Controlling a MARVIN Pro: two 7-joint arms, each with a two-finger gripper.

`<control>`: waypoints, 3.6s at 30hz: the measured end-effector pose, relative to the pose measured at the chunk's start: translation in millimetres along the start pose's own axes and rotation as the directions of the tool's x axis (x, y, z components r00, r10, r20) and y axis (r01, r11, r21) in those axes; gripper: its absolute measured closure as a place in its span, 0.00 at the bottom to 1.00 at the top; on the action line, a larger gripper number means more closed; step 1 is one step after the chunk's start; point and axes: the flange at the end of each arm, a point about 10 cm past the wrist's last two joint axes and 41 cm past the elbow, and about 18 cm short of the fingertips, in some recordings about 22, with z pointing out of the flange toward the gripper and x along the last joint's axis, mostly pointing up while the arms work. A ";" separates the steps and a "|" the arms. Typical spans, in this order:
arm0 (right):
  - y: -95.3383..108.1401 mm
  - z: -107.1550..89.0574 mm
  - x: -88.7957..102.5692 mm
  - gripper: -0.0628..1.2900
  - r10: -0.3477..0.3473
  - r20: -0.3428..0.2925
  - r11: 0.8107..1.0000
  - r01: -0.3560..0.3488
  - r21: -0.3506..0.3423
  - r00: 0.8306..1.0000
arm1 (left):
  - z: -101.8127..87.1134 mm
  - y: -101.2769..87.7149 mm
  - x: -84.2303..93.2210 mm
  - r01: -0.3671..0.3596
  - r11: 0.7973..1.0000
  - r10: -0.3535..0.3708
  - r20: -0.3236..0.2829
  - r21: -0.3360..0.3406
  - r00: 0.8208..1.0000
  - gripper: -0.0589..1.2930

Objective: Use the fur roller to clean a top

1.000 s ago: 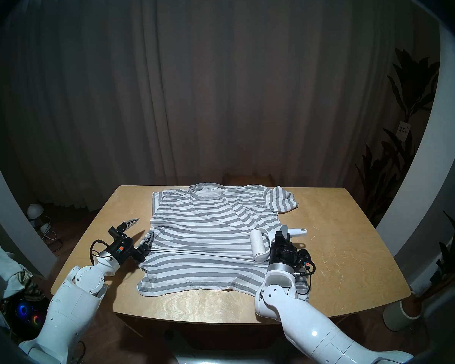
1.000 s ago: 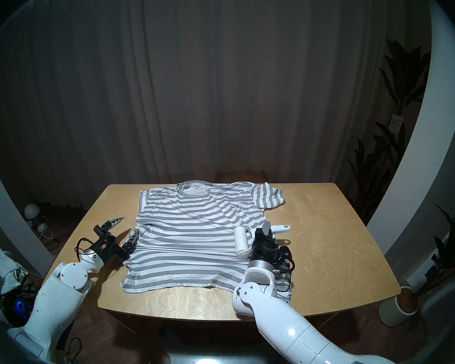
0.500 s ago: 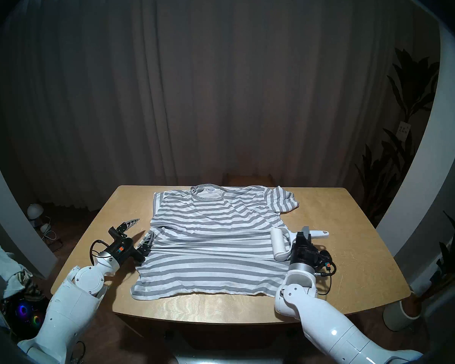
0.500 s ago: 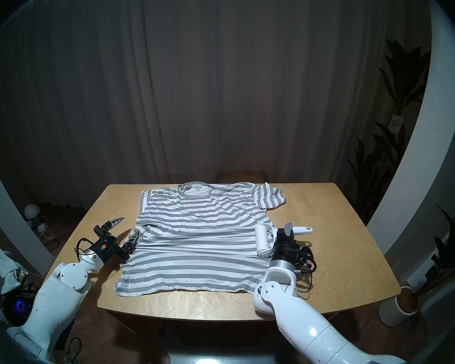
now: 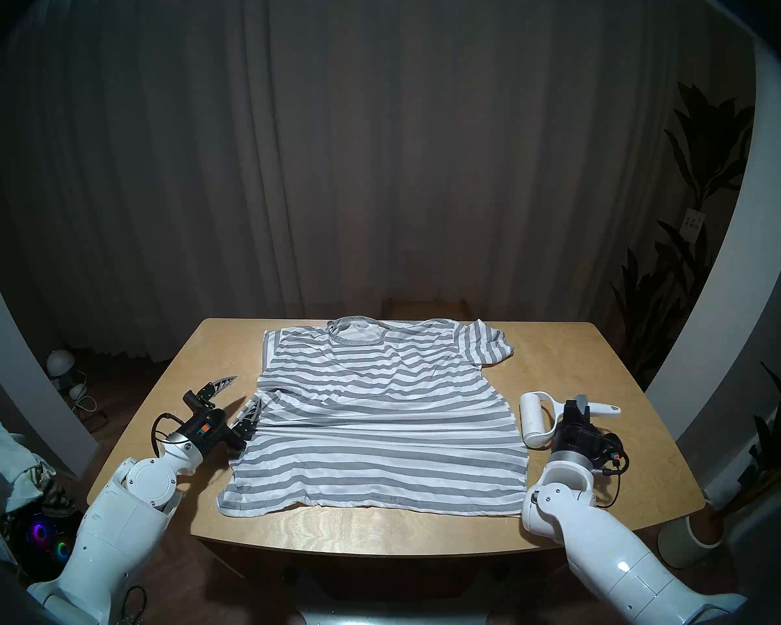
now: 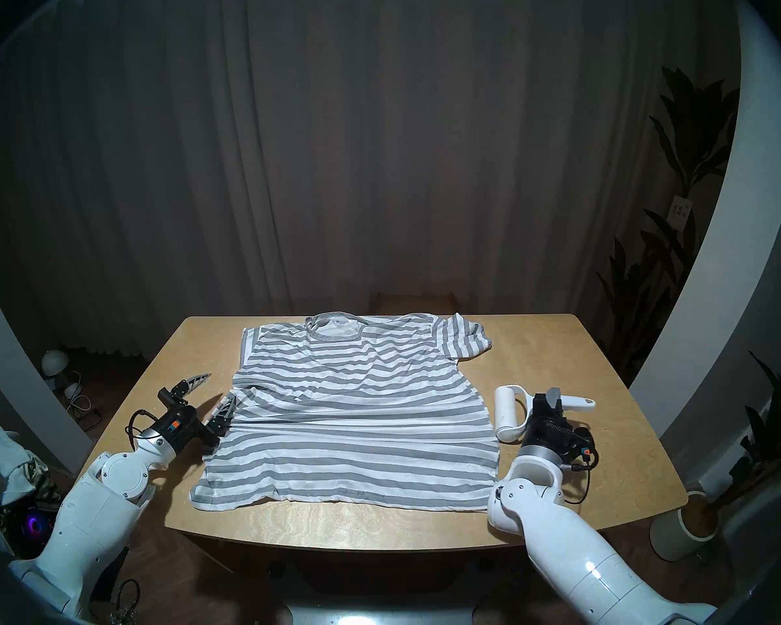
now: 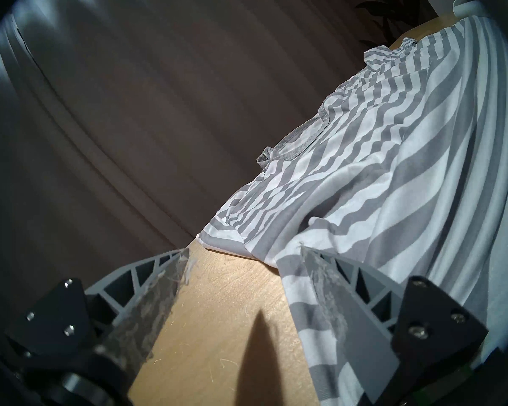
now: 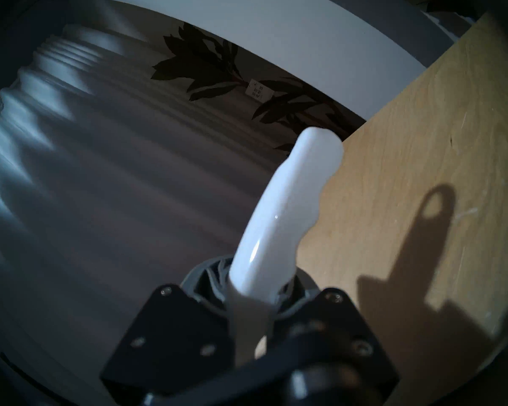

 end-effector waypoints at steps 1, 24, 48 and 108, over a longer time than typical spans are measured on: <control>1.2 4.4 8.4 0.88 0.001 -0.015 1.000 -0.001 -0.011 1.000 | -0.4 0.1 -0.3 0.005 1.000 -0.005 0.001 0.004 1.000 0.24; -31.9 48.3 68.2 0.89 0.184 -0.113 0.968 -0.200 -0.154 0.976 | -13.6 1.2 44.4 0.254 0.953 -0.219 -0.206 0.165 0.954 0.06; -78.6 59.9 70.0 0.89 0.440 0.066 0.851 -0.392 -0.351 0.896 | -36.5 -25.1 126.9 0.646 0.687 -0.383 -0.589 0.334 0.711 0.06; -4.4 90.8 66.9 0.89 0.544 0.414 0.835 -0.518 -0.184 0.730 | -74.0 24.7 157.1 0.911 0.366 -0.871 -0.275 0.190 0.407 0.06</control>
